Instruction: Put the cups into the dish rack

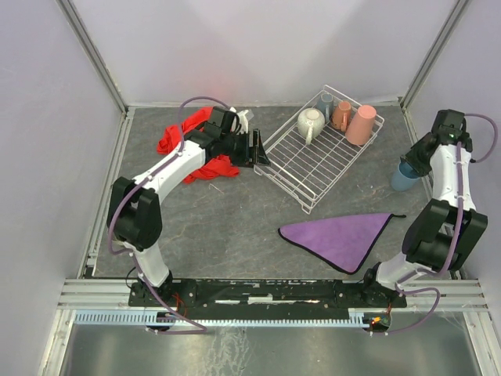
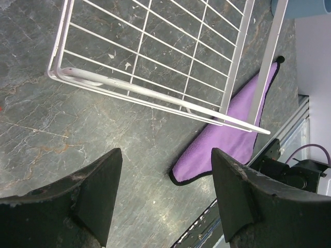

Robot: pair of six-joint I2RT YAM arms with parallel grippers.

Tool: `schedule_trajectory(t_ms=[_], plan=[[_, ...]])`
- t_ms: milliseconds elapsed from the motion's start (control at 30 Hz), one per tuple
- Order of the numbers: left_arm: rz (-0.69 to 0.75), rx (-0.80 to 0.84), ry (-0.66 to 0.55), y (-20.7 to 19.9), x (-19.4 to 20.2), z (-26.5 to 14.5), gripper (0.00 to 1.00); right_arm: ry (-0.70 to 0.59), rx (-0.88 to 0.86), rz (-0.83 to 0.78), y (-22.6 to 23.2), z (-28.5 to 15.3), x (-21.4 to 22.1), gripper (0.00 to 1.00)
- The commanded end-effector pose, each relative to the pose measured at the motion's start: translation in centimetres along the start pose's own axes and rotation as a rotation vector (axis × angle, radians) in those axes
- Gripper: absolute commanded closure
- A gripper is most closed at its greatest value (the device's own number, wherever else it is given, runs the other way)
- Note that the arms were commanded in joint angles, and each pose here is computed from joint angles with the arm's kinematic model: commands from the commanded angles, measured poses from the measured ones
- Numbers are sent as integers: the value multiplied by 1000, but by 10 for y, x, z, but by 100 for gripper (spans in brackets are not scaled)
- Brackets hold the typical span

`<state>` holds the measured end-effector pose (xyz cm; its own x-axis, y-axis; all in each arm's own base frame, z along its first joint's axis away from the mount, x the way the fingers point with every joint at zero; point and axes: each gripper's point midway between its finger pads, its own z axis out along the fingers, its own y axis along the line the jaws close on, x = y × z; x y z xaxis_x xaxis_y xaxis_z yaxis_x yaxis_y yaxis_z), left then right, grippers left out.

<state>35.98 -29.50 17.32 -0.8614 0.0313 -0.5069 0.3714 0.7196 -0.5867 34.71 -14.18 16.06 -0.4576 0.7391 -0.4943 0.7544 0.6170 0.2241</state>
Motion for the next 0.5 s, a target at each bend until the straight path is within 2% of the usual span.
schedule_trajectory(t_ms=[0, 200, 467], plan=[[67, 77, -63, -15, -27, -5, 24, -41, -51, -47, 20, 2, -17, 53], [48, 79, -84, -10, -36, -8, 24, -35, -45, -61, 23, 19, -19, 48], [36, 70, -104, -10, -45, -12, 24, -30, -45, -65, 33, 44, -26, 47]])
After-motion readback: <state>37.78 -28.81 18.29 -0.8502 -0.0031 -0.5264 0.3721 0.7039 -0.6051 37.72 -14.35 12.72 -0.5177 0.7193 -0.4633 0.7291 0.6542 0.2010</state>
